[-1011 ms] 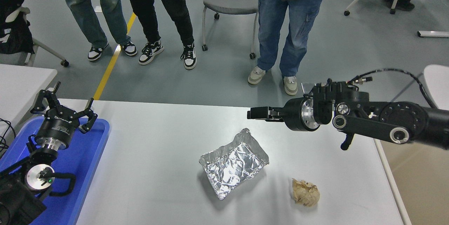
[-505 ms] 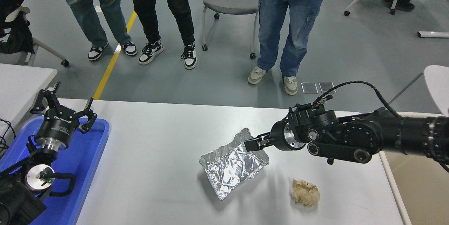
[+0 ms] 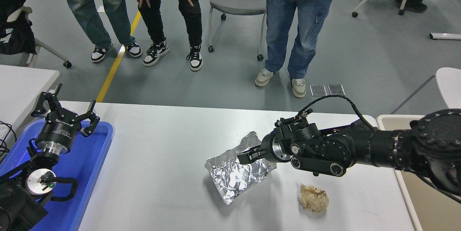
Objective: Clean the table surface
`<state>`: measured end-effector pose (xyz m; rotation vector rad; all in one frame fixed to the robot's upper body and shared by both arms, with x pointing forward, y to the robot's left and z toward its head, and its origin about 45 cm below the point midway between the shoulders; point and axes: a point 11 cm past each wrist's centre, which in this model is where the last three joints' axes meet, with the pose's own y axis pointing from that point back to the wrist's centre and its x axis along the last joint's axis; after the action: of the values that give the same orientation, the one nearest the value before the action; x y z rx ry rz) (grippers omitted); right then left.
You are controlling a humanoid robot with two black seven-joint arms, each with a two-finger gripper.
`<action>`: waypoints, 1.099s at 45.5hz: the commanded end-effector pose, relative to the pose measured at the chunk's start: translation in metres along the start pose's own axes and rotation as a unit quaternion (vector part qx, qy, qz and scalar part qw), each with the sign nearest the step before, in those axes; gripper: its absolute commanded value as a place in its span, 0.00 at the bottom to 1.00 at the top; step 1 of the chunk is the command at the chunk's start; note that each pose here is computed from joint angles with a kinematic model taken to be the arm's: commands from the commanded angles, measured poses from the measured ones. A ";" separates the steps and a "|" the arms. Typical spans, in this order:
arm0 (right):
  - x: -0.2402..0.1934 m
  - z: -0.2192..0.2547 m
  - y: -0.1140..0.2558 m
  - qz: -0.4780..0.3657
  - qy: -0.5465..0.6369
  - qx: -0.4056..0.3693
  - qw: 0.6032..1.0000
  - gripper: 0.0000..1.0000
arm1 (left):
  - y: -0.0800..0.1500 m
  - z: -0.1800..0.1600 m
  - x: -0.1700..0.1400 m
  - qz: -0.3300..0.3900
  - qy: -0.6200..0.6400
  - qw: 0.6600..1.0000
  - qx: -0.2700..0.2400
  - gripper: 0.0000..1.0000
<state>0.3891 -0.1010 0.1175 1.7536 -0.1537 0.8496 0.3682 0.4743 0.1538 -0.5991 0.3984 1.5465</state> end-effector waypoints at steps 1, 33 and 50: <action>-0.007 0.016 -0.009 0.003 -0.010 -0.026 1.000 0.97 | 0.000 0.000 0.000 0.000 0.000 1.000 0.000 1.00; -0.044 0.035 -0.019 -0.009 -0.017 -0.030 0.999 0.00 | 0.000 0.000 0.000 0.000 0.000 1.000 0.000 1.00; -0.013 0.027 -0.010 0.015 -0.019 0.008 1.000 0.00 | 0.000 0.000 0.000 0.000 0.000 1.000 0.000 1.00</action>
<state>0.3898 -0.1277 0.0849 1.7501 -0.1983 0.8157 0.3683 0.4743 0.1538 -0.5989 0.3985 1.5464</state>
